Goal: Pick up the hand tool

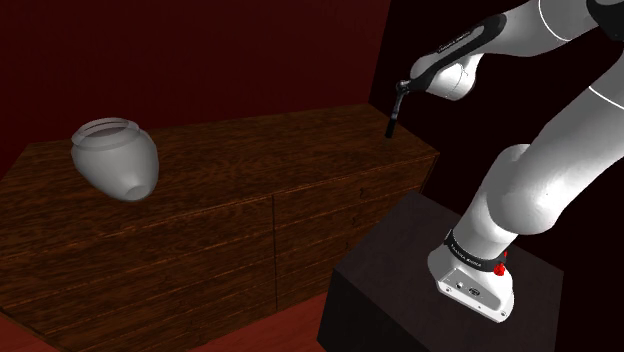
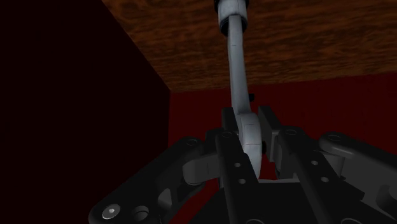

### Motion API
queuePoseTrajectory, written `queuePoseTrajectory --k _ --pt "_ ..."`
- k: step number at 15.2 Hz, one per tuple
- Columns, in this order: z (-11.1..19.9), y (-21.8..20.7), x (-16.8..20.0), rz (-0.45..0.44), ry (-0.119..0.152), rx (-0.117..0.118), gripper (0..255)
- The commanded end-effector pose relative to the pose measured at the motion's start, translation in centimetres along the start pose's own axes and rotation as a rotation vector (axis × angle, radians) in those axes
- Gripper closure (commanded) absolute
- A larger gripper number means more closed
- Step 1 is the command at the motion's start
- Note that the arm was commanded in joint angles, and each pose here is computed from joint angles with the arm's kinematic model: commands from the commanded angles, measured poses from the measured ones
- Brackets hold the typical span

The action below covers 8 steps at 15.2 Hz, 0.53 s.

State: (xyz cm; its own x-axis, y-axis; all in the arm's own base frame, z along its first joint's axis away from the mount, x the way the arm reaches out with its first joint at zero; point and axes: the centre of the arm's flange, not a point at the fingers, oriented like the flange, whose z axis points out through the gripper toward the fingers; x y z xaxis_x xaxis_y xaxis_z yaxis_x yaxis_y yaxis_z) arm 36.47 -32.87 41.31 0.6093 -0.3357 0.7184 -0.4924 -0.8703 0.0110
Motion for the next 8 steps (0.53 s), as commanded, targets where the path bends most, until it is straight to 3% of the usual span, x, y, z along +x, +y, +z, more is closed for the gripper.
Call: queuePoseTrajectory --k 1,8 --pt "-0.7 0.0 0.9 0.000 -0.001 -0.001 255" --pt "-2.6 0.0 2.8 0.000 -0.001 -0.001 255"
